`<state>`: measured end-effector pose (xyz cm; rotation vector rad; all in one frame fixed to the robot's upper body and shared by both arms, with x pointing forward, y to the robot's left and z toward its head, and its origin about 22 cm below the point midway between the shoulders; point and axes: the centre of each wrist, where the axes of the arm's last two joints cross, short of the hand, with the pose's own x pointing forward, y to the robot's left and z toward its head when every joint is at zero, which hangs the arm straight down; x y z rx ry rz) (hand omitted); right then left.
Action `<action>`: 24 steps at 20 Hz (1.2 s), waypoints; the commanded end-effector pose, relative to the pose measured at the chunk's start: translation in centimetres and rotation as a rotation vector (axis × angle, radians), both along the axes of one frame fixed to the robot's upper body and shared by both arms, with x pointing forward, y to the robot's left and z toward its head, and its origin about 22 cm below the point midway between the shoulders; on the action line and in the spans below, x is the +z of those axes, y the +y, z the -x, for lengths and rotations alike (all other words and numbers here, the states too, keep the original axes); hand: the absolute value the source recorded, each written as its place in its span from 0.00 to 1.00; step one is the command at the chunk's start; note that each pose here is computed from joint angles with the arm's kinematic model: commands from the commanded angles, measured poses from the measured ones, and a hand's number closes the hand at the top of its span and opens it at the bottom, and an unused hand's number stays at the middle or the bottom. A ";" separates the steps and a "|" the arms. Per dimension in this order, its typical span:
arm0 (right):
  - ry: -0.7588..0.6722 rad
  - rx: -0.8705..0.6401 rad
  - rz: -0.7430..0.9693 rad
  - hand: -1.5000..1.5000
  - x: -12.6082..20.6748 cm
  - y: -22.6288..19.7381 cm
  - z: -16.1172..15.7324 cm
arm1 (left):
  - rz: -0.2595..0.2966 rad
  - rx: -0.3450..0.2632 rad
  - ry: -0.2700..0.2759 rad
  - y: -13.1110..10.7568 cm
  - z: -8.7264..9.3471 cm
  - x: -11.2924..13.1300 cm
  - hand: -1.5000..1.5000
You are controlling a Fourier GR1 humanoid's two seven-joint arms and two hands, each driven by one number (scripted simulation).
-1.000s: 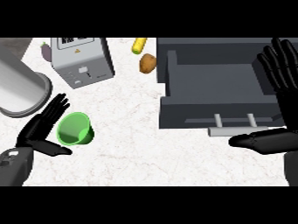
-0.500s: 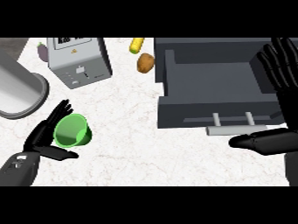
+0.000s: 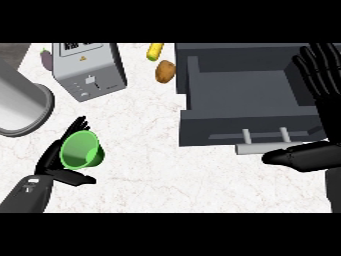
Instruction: Pick up the cup, place it into the drawer and close the drawer
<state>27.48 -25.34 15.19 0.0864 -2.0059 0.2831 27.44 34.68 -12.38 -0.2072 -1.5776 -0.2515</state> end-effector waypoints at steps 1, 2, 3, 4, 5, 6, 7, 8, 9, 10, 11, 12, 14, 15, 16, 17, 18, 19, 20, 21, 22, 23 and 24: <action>0.009 -0.002 -0.008 0.00 -1.3 0.1 0.1 | 0.106 -0.057 -0.087 -1.7 0.2 -0.9 0.00; -0.008 -0.012 0.007 0.00 0.5 -0.2 0.1 | 0.126 -0.074 -0.068 0.0 0.1 -0.2 0.00; -0.011 0.006 0.015 0.00 1.5 -0.8 0.4 | 0.139 -0.086 -0.056 -0.5 -0.6 0.1 0.00; 0.016 0.014 -0.002 0.00 -0.8 -0.7 0.4 | 0.122 -0.070 -0.093 -1.2 -0.4 -0.3 0.00; -0.003 -0.020 -0.004 0.00 0.1 0.2 -0.3 | 0.166 -0.096 -0.076 -1.9 0.0 -0.8 0.00; -0.009 0.005 0.010 0.00 0.1 0.1 0.2 | 0.131 -0.116 -0.055 -1.2 -0.6 -0.1 0.00; 0.003 -0.005 0.023 0.00 1.0 -0.9 0.1 | 0.173 -0.120 -0.034 -2.2 -1.2 -0.1 0.00; 0.003 -0.005 0.017 0.00 -0.2 -0.5 0.3 | 0.175 -0.117 -0.043 -3.0 -1.2 -0.4 0.00; 0.006 0.008 -0.004 0.00 0.2 0.1 -0.4 | 0.215 -0.154 -0.022 -3.3 -0.1 -1.3 0.00; -0.016 -0.009 0.009 0.00 1.0 -0.5 -0.1 | 0.244 -0.172 -0.038 -2.9 -1.9 0.3 0.00; 0.002 0.009 0.005 0.00 0.3 -0.1 -0.3 | 0.268 -0.177 -0.038 -4.8 -1.2 -0.9 1.00; 0.013 0.000 0.020 0.00 -0.7 -0.3 -0.7 | 0.288 -0.221 -0.041 -3.8 -1.6 -0.3 1.00; 0.012 -0.008 0.014 0.00 -0.3 -0.3 -0.3 | 0.264 -0.186 -0.144 -4.3 -1.6 -0.3 1.00; 0.011 -0.013 0.010 0.00 0.8 -1.1 -0.5 | 0.226 -0.142 -0.220 -4.2 -1.2 -0.4 1.00; 0.007 -0.043 0.007 0.00 0.5 -2.2 -1.4 | 0.197 -0.122 -0.241 -4.1 -1.4 -0.3 1.00; -0.005 -0.020 0.003 0.00 0.5 -0.4 -0.5 | 0.157 -0.066 -0.291 -4.3 -1.7 -0.1 1.00; 0.016 -0.018 0.022 0.00 -0.1 -1.1 0.0 | 0.118 -0.024 -0.311 -3.5 -2.2 0.6 1.00; 0.013 -0.005 0.024 0.00 -0.1 -0.6 0.5 | 0.075 -0.021 -0.345 -4.9 -1.8 -0.1 1.00; -0.001 -0.012 0.019 0.00 1.2 -0.7 0.1 | 0.067 -0.009 -0.382 -4.4 -1.5 -0.2 1.00; 0.012 -0.016 0.020 0.00 -0.2 -0.9 -0.3 | 0.146 0.008 -0.393 -4.7 -1.6 -0.2 1.00; 0.005 -0.006 0.003 0.00 0.1 -0.9 -0.3 | 0.208 -0.032 -0.371 -4.4 -2.4 0.5 1.00; 0.010 -0.020 0.005 0.00 0.8 -1.0 -0.5 | 0.205 0.077 -0.393 -5.4 -1.8 -0.3 1.00; -0.004 -0.028 0.012 0.00 0.6 -1.3 0.3 | 0.201 0.161 -0.400 -6.9 -2.5 -0.1 1.00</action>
